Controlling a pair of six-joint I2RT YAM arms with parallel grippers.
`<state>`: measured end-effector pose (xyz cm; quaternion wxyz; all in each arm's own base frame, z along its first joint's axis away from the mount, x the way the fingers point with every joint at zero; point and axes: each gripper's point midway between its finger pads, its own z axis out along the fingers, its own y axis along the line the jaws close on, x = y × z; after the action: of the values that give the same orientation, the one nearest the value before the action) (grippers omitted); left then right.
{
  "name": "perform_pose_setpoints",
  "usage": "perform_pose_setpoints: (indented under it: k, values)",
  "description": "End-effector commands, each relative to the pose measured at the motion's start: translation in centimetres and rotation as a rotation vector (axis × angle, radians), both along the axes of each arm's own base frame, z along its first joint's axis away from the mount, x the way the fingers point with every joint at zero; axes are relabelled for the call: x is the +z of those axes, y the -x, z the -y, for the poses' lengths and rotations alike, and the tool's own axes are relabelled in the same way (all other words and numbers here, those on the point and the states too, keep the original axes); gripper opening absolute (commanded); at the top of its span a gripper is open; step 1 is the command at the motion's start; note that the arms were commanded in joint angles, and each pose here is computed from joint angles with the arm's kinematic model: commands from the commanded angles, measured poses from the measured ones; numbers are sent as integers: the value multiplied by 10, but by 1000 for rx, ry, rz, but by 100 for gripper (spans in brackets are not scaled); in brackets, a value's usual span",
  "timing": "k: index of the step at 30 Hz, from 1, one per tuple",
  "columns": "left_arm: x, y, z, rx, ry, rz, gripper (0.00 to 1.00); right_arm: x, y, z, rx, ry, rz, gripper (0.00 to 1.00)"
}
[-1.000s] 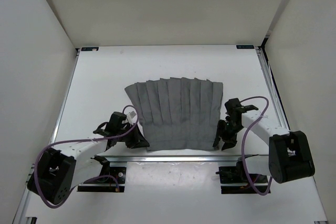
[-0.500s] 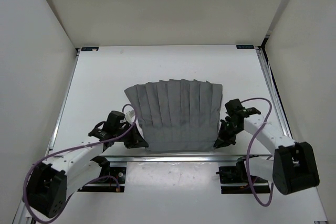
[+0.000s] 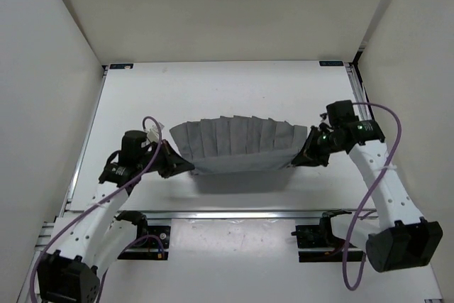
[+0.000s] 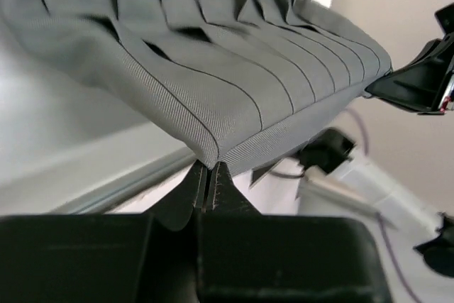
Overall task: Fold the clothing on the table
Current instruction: Fold the skirt
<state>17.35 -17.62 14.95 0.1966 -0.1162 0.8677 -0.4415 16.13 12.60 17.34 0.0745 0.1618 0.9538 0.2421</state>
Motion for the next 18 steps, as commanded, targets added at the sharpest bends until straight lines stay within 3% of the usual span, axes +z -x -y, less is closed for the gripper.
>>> perform_pose_setpoints:
  k: [1, 4, 7, 18]
  values:
    - [15, -45, -8, 136, -7, 33, 0, 10, -46, 15, -60, -3, 80, 0]
    - [13, -82, -6, 209, 9, 31, 0, 5, -98, 11, -95, -64, 170, 0]
    - [-2, -110, -2, 215, -79, 20, 0, -11, -135, 4, -92, -58, 195, 0]
    - [-49, -183, -23, 321, -235, -31, 0, -40, -220, 3, -145, -67, 279, 0]
